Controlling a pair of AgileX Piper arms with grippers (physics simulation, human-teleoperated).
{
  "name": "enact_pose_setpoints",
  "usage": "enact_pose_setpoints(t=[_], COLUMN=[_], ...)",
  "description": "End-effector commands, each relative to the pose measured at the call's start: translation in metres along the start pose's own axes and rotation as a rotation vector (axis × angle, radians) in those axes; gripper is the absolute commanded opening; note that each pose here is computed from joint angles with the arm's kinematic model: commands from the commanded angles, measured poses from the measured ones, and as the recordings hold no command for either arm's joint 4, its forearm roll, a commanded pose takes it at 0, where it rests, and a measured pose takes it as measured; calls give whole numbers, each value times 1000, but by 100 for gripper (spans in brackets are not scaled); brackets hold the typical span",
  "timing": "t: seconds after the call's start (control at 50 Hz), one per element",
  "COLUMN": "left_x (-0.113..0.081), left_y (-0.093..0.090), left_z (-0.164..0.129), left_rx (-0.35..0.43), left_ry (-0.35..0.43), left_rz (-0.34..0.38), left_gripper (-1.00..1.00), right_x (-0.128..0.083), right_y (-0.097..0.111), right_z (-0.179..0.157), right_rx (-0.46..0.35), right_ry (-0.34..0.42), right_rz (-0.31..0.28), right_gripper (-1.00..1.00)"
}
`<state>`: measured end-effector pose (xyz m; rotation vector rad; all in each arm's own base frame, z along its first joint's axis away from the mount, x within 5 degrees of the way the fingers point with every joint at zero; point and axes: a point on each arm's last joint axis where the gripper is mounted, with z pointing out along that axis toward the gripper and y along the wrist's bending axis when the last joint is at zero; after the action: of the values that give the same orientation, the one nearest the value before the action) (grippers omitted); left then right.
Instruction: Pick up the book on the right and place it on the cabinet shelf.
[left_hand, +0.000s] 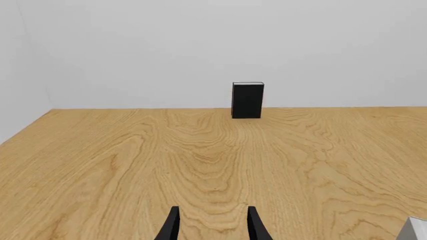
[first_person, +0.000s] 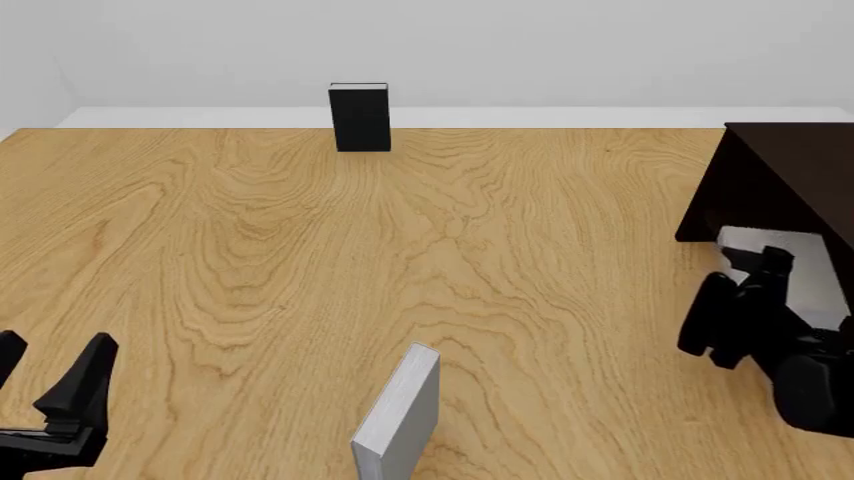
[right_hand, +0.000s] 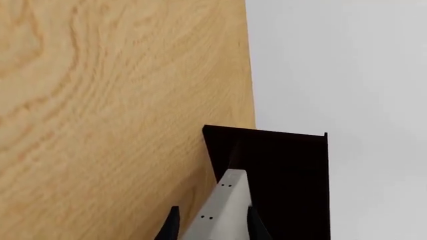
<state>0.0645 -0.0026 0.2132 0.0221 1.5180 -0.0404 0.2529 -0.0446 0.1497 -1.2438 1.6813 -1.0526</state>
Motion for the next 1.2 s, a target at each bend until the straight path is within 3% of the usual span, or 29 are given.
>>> enact_pose_setpoints(t=[0.02,0.5,1.2], left_x=[0,0,0], left_y=[0,0,0], left_z=[0,-1,-1], left_rx=[0,-2,-2], left_ry=[0,2,1], left_rz=[0,-4,-1], left_gripper=[100,100,100], right_x=[13,28,34], right_y=[0,-5,-2], right_z=[-2,-5,-6], right_rx=[-2,20,9], right_ry=[42,97,121], right_rz=[5,8,13], right_gripper=[100,100,100])
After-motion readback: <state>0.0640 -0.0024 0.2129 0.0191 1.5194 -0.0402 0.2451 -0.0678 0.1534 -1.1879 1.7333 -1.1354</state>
